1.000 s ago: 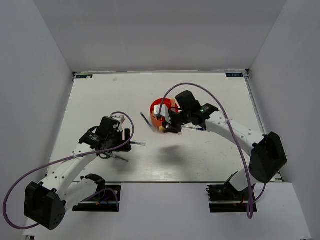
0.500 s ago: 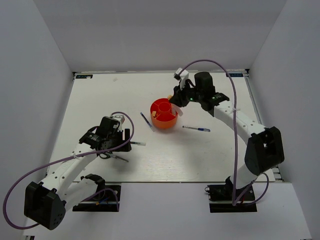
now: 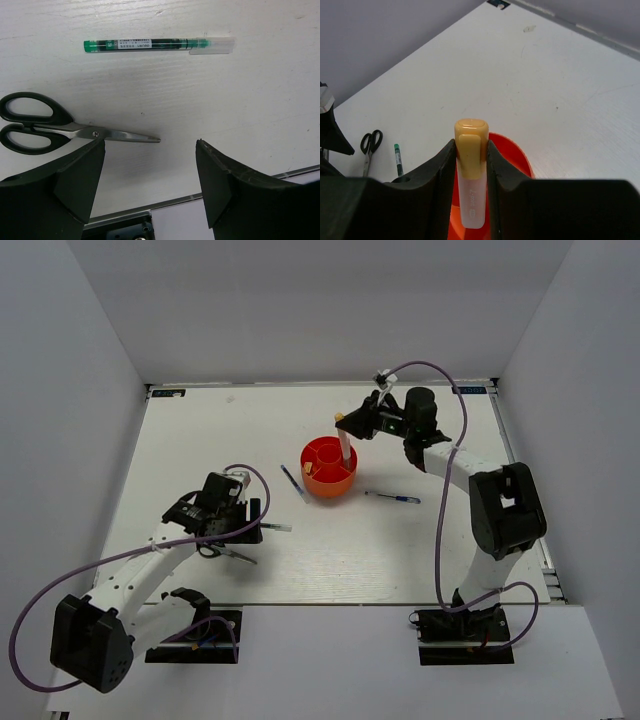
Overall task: Sort the stationery into containers
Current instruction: Place the pen in the storage box.
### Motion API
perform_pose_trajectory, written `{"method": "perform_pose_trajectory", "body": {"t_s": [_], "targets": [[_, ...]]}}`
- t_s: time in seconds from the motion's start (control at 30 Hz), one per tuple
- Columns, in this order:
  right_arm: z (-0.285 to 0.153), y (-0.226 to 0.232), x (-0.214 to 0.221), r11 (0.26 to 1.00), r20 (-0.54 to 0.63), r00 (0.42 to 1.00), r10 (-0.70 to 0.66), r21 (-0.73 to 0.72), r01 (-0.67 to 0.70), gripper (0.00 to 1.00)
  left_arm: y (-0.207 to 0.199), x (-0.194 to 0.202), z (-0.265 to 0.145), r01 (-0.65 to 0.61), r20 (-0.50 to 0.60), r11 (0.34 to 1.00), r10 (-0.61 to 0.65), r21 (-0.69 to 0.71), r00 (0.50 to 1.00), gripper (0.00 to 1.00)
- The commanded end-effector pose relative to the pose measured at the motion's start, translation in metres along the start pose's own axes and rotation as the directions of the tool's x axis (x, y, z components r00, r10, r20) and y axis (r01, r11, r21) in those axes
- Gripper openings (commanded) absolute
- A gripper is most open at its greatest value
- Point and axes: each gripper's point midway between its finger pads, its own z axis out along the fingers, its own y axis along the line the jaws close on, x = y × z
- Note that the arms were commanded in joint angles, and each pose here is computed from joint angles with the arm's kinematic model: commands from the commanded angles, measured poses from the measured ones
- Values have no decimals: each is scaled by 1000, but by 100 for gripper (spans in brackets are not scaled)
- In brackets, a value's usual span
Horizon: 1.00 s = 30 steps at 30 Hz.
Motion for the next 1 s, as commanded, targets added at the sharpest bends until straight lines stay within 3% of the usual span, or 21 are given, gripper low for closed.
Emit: {"method": "perform_pose_trajectory", "body": {"t_s": [0.0, 0.3, 0.67, 0.7, 0.73, 0.83, 0.97], "targets": [[-4, 10, -32, 992, 135, 987, -86, -75, 97, 0, 4, 1, 1, 0, -5, 1000, 0, -21, 1000, 83], [-16, -9, 15, 993, 99, 990, -97, -61, 103, 0, 4, -1, 1, -1, 0, 1000, 1, -20, 1000, 83], [-18, -10, 27, 993, 109, 989, -96, -60, 103, 0, 3, -1, 0, -3, 6, 1000, 3, -13, 1000, 83], [-19, -9, 28, 993, 107, 990, -96, -62, 103, 16, 4, -2, 0, 0, 7, 1000, 0, -16, 1000, 83], [-21, -7, 29, 992, 105, 990, -95, -68, 103, 25, 3, -2, 0, -2, 11, 1000, 2, -14, 1000, 83], [-25, -1, 30, 990, 99, 990, -104, -83, 112, 44, 3, -3, -1, 0, 13, 1000, 1, -14, 1000, 83], [-33, 4, 30, 989, 91, 989, -119, -79, 126, 46, 2, -3, -2, 1, 15, 1000, -1, -9, 1000, 83]]}}
